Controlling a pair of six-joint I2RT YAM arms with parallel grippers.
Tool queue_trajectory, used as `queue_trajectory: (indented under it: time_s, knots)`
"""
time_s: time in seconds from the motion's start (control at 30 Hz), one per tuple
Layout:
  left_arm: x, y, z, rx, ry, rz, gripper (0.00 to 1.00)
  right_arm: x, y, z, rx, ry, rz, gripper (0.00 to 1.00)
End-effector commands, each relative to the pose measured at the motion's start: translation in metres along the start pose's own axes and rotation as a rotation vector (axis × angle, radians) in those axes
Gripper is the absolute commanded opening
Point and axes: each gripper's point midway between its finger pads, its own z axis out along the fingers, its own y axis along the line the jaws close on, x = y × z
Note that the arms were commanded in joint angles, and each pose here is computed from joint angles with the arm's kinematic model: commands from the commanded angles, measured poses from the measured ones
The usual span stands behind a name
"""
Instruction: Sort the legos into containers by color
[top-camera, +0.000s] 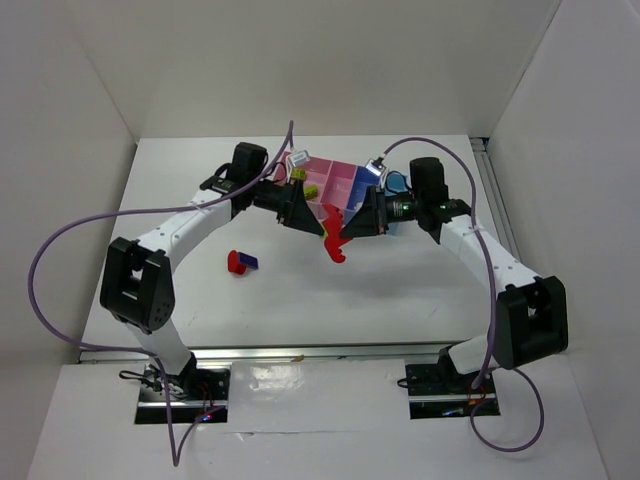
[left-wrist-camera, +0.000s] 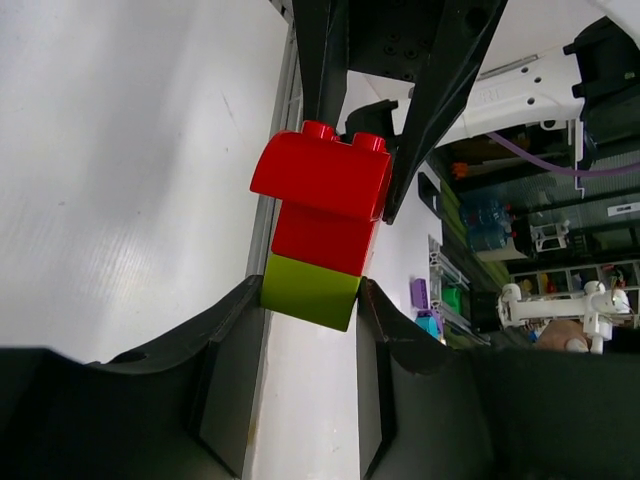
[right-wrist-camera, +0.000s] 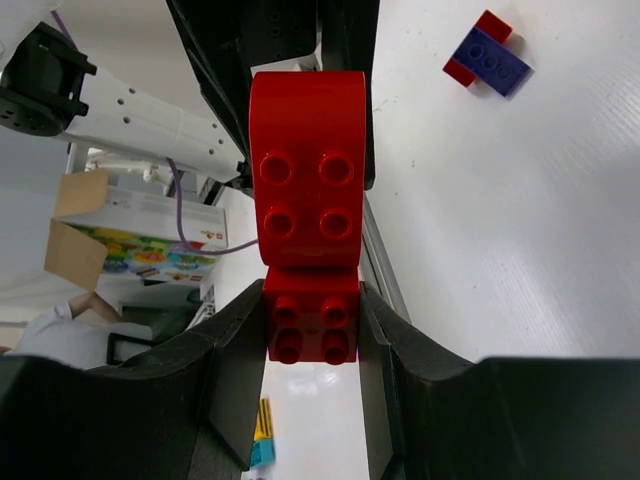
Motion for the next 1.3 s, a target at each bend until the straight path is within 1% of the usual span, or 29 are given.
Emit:
queue_trajectory:
  time_s: [0.0,0.03,0.1,0.17,0.2,0.23,0.33,0.43,0.5,0.57,0.6,0.63,0.67,0.7,0.77,0.8,0.87,0.9,1.0,1.07,1.1,1.13,1.17,1.2,1.27]
  knots:
    - [-0.009,-0.018,-0.001,0.103,0.001,0.044,0.0,-0.007,-0.009,-0.006,0.047,-0.042,-0.035,0.24]
    - [-0.014,-0.016,-0.004,0.099,-0.015,0.069,0.0,-0.006,-0.013,-0.009,0.054,-0.047,-0.024,0.24]
    - [-0.016,-0.013,-0.008,0.091,-0.024,0.064,0.0,-0.011,-0.016,-0.021,0.068,-0.08,-0.024,0.23]
    - [-0.02,-0.004,-0.018,0.059,-0.049,0.045,0.0,-0.014,-0.021,-0.033,0.095,-0.105,-0.011,0.23]
    - [-0.022,0.0,-0.022,0.042,-0.062,0.043,0.0,-0.015,-0.024,-0.037,0.106,-0.114,-0.011,0.22]
    - [-0.023,0.003,-0.025,0.027,-0.069,0.028,0.0,-0.019,-0.031,-0.042,0.151,-0.14,-0.007,0.2]
    - [-0.022,0.015,-0.03,0.003,-0.081,-0.006,0.0,-0.025,-0.04,-0.059,0.19,-0.199,-0.003,0.2]
    - [-0.022,0.02,-0.029,-0.008,-0.083,-0.027,0.0,-0.024,-0.051,-0.063,0.238,-0.215,0.032,0.2]
    - [-0.025,0.02,-0.029,-0.018,-0.089,-0.018,0.0,-0.022,-0.054,-0.064,0.251,-0.213,0.037,0.2]
    - [-0.029,0.02,-0.029,-0.029,-0.096,-0.009,0.0,-0.028,-0.06,-0.067,0.304,-0.234,0.039,0.2]
    - [-0.029,0.025,-0.032,-0.034,-0.101,-0.029,0.0,-0.033,-0.062,-0.069,0.332,-0.247,0.035,0.2]
    - [-0.028,0.025,-0.032,-0.035,-0.098,-0.038,0.0,-0.036,-0.066,-0.072,0.369,-0.258,0.042,0.21]
    - [-0.031,0.031,-0.037,-0.062,-0.116,-0.041,0.0,-0.044,-0.079,-0.08,0.465,-0.297,0.042,0.22]
    - [-0.034,0.035,-0.041,-0.08,-0.131,-0.044,0.0,-0.056,-0.081,-0.087,0.52,-0.333,0.044,0.22]
    - [-0.033,0.039,-0.046,-0.088,-0.141,-0.078,0.0,-0.066,-0.092,-0.096,0.604,-0.373,0.076,0.22]
    - [-0.035,0.043,-0.051,-0.105,-0.155,-0.081,0.0,-0.079,-0.105,-0.104,0.698,-0.409,0.074,0.22]
    - [-0.037,0.042,-0.052,-0.116,-0.162,-0.082,0.0,-0.084,-0.115,-0.111,0.782,-0.429,0.102,0.22]
    - [-0.037,0.043,-0.052,-0.124,-0.166,-0.082,0.0,-0.089,-0.125,-0.12,0.871,-0.461,0.116,0.22]
    - [-0.037,0.044,-0.053,-0.15,-0.173,-0.091,0.0,-0.101,-0.142,-0.14,1.025,-0.514,0.141,0.22]
    - [-0.037,0.044,-0.053,-0.151,-0.173,-0.091,0.0,-0.108,-0.157,-0.144,1.078,-0.511,0.162,0.22]
    - [-0.036,0.048,-0.052,-0.15,-0.171,-0.11,0.0,-0.117,-0.16,-0.149,1.101,-0.529,0.155,0.22]
    - [-0.036,0.048,-0.052,-0.15,-0.171,-0.11,0.0,-0.116,-0.174,-0.145,1.109,-0.506,0.176,0.22]
    - [-0.04,0.045,-0.053,-0.15,-0.174,-0.099,0.0,-0.118,-0.178,-0.142,1.12,-0.5,0.176,0.22]
    - [-0.039,0.048,-0.052,-0.149,-0.172,-0.117,0.0,-0.119,-0.184,-0.143,1.139,-0.491,0.169,0.22]
    - [-0.042,0.048,-0.053,-0.159,-0.179,-0.108,0.0,-0.121,-0.195,-0.136,1.154,-0.484,0.162,0.24]
